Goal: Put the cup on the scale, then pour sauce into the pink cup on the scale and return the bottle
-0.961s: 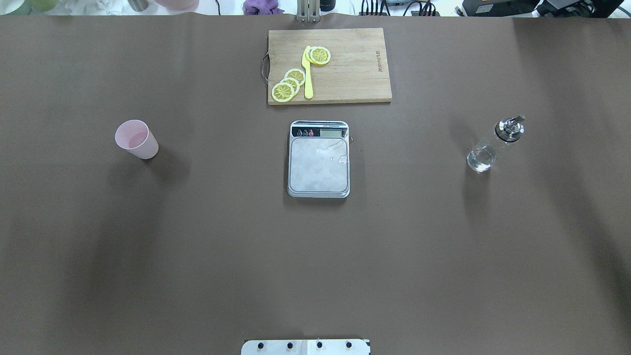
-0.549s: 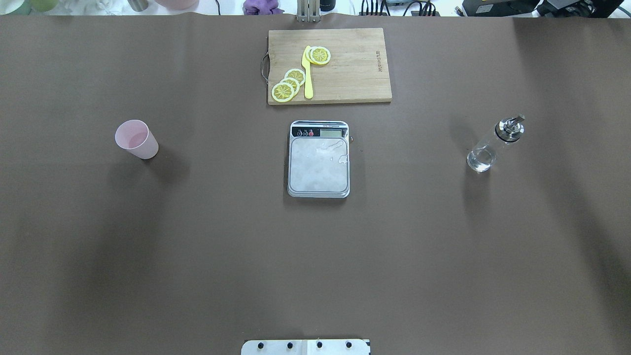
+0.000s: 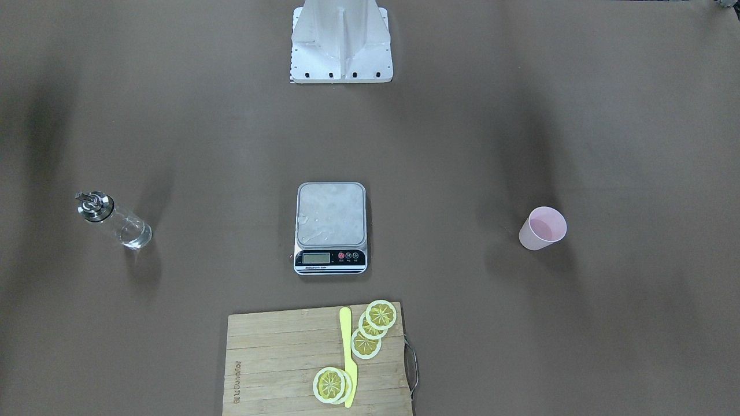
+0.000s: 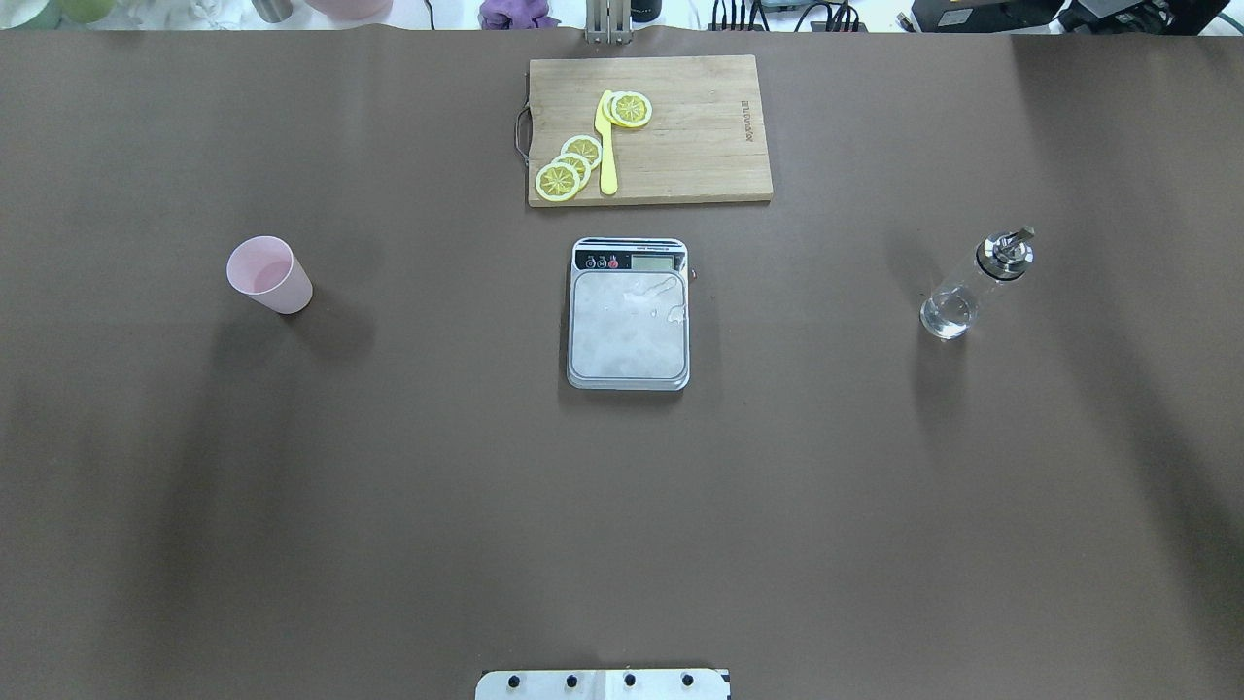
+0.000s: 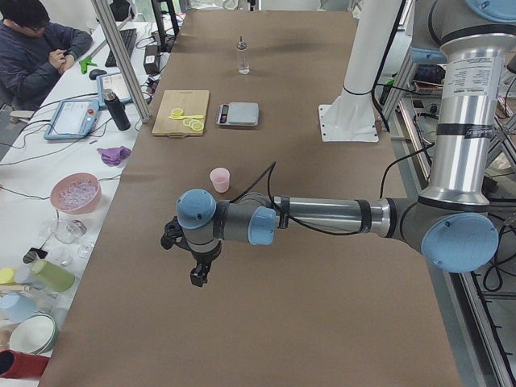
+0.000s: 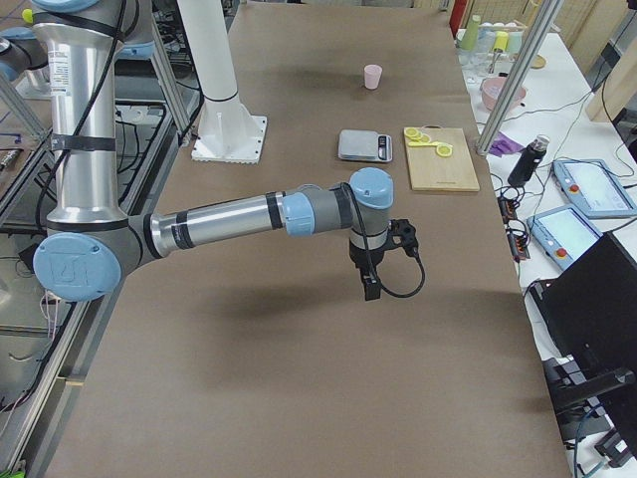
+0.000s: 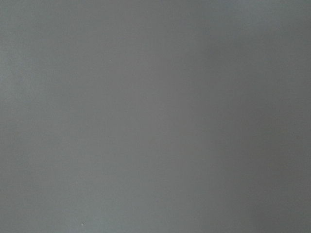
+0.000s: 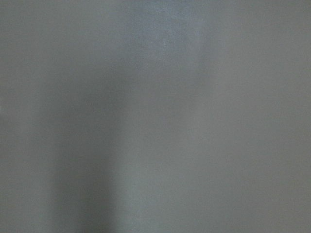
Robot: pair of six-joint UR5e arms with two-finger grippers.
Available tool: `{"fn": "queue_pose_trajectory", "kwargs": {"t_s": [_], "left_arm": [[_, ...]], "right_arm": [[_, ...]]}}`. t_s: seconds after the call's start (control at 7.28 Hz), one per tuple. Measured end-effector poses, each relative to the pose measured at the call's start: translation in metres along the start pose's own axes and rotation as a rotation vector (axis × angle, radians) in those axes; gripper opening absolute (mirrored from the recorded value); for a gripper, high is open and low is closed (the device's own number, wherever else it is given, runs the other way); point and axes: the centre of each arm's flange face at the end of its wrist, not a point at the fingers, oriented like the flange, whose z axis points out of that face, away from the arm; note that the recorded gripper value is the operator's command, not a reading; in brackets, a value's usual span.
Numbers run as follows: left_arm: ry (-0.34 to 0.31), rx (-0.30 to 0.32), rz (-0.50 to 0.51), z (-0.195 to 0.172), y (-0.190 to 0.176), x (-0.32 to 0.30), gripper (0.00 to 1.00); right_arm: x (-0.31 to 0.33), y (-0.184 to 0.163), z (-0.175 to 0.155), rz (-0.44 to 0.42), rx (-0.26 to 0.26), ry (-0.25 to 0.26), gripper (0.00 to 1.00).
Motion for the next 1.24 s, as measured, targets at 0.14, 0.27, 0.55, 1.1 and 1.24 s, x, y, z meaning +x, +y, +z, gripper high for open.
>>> {"fn": "queue_pose_trajectory", "kwargs": {"t_s": [0.14, 0.27, 0.55, 1.1, 1.24], "left_arm": [[-0.008, 0.043, 0.039, -0.002, -0.007, 0.001, 0.98], [-0.016, 0.092, 0.062, -0.008, -0.015, 0.005, 0.98], [-0.019, 0.223, 0.083, -0.025, -0.031, 0.023, 0.98], [0.108, 0.291, 0.132, -0.009, -0.113, 0.159, 0.98], [0.131, 0.266, 0.056, 0.008, -0.124, 0.192, 0.95]], "right_arm": [[0.001, 0.0, 0.001, 0.002, -0.001, -0.001, 1.0], [0.001, -0.001, 0.001, 0.002, -0.001, -0.002, 1.0], [-0.001, -0.004, -0.002, -0.003, 0.007, -0.001, 1.0], [-0.004, -0.006, -0.005, 0.019, 0.013, -0.007, 1.0], [-0.004, -0.005, -0.004, 0.032, 0.011, -0.008, 1.0]]}}
